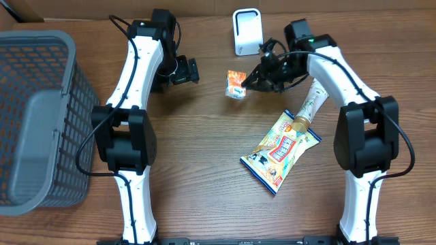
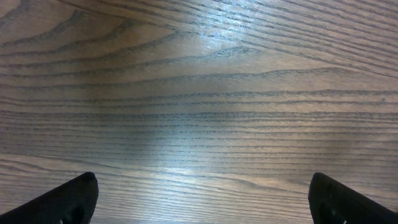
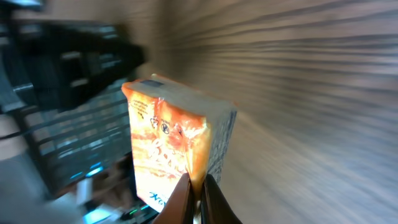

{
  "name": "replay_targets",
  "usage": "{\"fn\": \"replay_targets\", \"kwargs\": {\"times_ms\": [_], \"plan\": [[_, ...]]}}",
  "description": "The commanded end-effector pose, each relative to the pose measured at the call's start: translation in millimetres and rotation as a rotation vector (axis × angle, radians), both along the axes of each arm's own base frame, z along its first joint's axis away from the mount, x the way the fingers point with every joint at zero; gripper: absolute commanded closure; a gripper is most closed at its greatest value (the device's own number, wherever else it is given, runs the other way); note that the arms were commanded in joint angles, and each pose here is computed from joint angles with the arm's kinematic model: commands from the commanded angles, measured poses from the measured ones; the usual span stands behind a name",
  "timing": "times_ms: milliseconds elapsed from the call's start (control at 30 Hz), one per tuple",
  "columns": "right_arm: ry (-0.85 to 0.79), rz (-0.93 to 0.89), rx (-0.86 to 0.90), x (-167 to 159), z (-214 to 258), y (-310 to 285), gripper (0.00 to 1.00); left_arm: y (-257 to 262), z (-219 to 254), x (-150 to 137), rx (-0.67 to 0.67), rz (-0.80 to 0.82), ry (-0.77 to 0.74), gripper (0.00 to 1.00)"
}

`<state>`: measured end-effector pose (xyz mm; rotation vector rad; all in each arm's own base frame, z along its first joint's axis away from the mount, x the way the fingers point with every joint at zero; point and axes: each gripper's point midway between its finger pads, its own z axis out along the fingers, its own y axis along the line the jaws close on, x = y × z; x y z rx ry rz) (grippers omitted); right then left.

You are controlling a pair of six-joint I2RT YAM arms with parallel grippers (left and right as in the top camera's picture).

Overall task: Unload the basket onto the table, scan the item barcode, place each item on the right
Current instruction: 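Hold the orange box up to the white scanner with the right gripper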

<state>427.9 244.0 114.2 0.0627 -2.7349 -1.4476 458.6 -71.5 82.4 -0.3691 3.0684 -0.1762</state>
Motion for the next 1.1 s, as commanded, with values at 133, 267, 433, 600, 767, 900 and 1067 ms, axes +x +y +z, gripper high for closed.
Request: {"fn": "replay_targets", "kwargs": {"times_ms": [133, 267, 433, 600, 767, 900, 1067], "plan": [[-0.116, 0.082, 0.501, 1.8, 104.3, -14.1, 0.96, 0.8, 2.4, 1.0, 0.005, 0.002, -0.008, 0.00], [-0.164, 0.078, 0.585, 9.4, 119.8, -30.4, 0.96, 0.8, 2.4, 1.0, 0.005, 0.002, -0.008, 0.00], [-0.286, 0.089, 0.629, 19.4, 128.8, -47.2, 0.96, 0.8, 2.4, 1.0, 0.005, 0.002, -0.008, 0.00], [-0.353, 0.091, 0.627, 26.6, 129.3, -55.1, 0.97, 0.8, 2.4, 1.0, 0.005, 0.002, -0.008, 0.00], [-0.405, 0.107, 0.627, 30.1, 131.3, -55.5, 0.97, 0.8, 2.4, 1.0, 0.005, 0.002, -0.008, 0.00], [-0.429, 0.115, 0.627, 31.5, 132.2, -55.5, 0.97, 0.8, 2.4, 1.0, 0.005, 0.002, -0.008, 0.00], [-0.508, 0.139, 0.627, 33.4, 133.6, -55.4, 0.96, 0.8, 2.4, 1.0, 0.005, 0.002, -0.008, 0.00]]}}
